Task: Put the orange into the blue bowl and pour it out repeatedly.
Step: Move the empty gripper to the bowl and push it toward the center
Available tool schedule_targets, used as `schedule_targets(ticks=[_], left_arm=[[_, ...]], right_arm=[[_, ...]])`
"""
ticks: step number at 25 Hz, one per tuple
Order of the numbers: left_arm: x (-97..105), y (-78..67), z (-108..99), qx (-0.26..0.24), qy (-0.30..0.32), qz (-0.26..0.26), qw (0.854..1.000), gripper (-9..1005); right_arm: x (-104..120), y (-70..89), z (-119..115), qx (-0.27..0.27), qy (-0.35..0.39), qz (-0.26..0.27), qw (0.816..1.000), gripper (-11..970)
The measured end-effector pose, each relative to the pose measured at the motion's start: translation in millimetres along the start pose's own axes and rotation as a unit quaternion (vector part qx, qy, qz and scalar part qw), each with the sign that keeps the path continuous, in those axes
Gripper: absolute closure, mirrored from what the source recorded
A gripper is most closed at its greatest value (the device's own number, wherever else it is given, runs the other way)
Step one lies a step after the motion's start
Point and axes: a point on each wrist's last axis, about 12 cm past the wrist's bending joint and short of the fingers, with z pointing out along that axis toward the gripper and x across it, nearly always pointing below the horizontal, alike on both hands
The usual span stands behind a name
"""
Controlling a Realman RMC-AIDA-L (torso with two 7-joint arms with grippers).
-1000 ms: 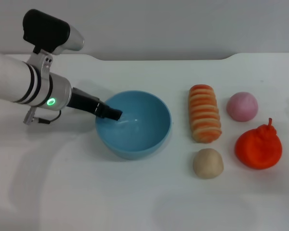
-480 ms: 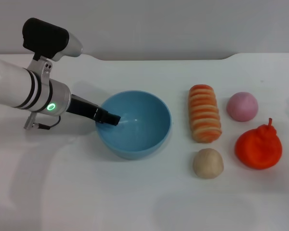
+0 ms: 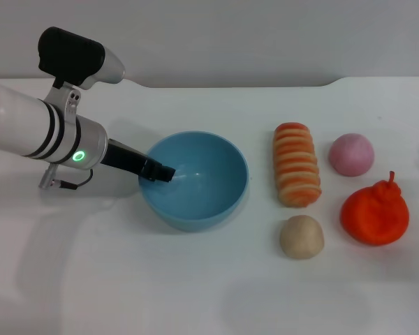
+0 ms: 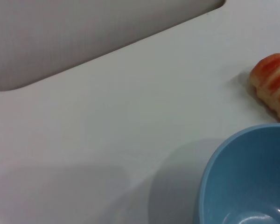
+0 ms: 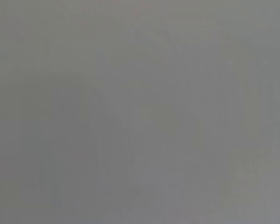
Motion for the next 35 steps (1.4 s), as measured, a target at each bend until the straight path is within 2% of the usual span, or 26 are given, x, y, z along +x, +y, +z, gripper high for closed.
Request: schedule_targets(ticks=[6,11,16,22,28,30,35], left_arm=[[0.3,-0.4,-0.2,0.002,0.002,-0.002,1.000,475],[-2.9,-0.3,-1.1,0.000,-0.008,-0.005,1.000,646],[-14.7,-1.1,-4.1,-0.004,-0.021,0.006,1.000,915],[-27.2,-3.3,-8.6,-0.001,-0.023,0.022,1.000,997],[-35.0,-3.8,-15.3,-0.006,-0.026,0.045,0.999,997],[-43.1,-3.0,-24.3,-0.016,-0.031,0.060,0.998,998],[-67.6,3.8,-51.6,-0.056,-0.008,0.080,0.995,998]], right_arm=[[0.2,-0.2,-0.3,0.001,0.001,0.000,1.000,201],[0.3,-0.2,-0.3,0.001,0.001,0.000,1.000,208],[4.5,-0.8,0.2,0.002,0.020,0.002,1.000,216],[4.9,-0.5,2.8,0.000,0.026,0.001,1.000,225],[1.7,-2.4,3.8,-0.002,0.018,0.012,1.000,234],[-2.3,-3.8,8.5,-0.017,0.016,0.031,0.999,237],[-20.9,-13.0,29.4,-0.098,0.059,0.099,0.988,245]])
